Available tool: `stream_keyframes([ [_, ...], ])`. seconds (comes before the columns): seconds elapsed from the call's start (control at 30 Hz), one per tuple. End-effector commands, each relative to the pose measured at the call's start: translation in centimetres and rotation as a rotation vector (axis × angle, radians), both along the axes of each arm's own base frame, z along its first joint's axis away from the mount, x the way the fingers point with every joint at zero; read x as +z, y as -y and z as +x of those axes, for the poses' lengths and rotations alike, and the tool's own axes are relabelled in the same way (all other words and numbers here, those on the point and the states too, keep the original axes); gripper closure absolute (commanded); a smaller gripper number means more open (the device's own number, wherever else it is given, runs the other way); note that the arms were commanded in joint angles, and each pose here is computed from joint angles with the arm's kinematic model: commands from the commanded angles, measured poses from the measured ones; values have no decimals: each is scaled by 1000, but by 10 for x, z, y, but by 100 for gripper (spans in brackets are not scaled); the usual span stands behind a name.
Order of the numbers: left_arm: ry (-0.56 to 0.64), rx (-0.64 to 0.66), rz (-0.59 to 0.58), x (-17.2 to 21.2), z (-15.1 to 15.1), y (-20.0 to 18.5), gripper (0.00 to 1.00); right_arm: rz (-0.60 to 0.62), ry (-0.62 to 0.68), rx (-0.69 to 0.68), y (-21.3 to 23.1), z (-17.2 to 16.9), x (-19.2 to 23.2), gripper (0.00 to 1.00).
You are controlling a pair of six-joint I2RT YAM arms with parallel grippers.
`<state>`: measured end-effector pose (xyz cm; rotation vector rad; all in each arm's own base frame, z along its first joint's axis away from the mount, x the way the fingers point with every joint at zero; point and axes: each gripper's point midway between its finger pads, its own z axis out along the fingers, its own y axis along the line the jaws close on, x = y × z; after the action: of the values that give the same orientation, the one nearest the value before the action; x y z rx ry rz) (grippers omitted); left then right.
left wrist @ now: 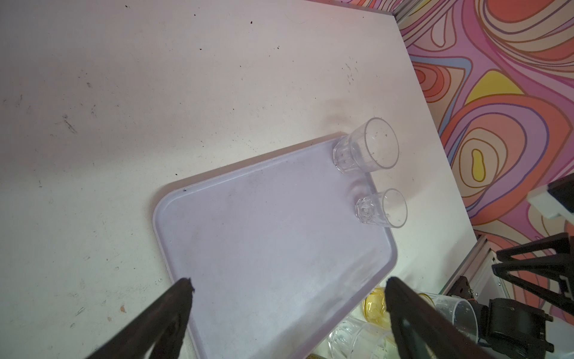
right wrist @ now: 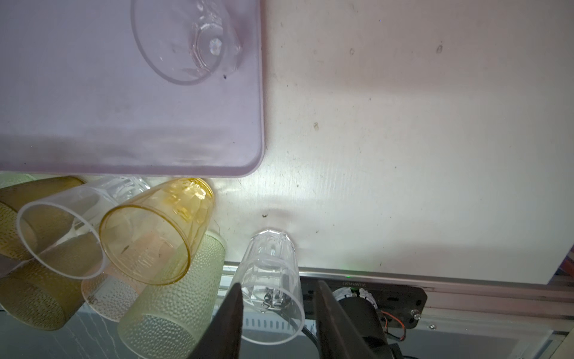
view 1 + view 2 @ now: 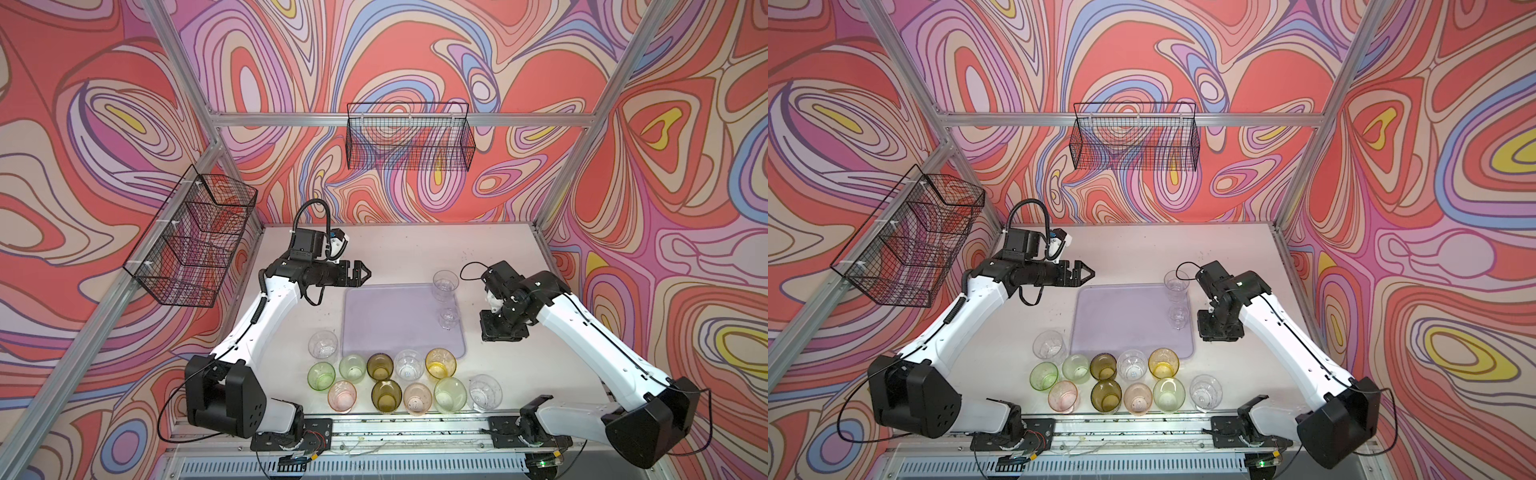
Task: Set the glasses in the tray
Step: 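Raise the right gripper and move it back to the cup cluster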
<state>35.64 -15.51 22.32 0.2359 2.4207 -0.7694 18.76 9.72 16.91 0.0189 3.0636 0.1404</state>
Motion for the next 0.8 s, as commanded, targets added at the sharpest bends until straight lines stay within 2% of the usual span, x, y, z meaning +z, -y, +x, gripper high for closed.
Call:
stream_keyframes([
  [0.0, 4, 0, 7, 4, 2, -2, 1, 23, -59, -47, 4, -23, 1, 60],
  [0.37, 1, 2, 6, 3, 3, -2, 1, 36, -104, -125, 11, -50, -5, 58],
  [0.77, 0, 1, 2, 4, 2, -1, 1, 35, -220, -172, 16, -82, -20, 57],
])
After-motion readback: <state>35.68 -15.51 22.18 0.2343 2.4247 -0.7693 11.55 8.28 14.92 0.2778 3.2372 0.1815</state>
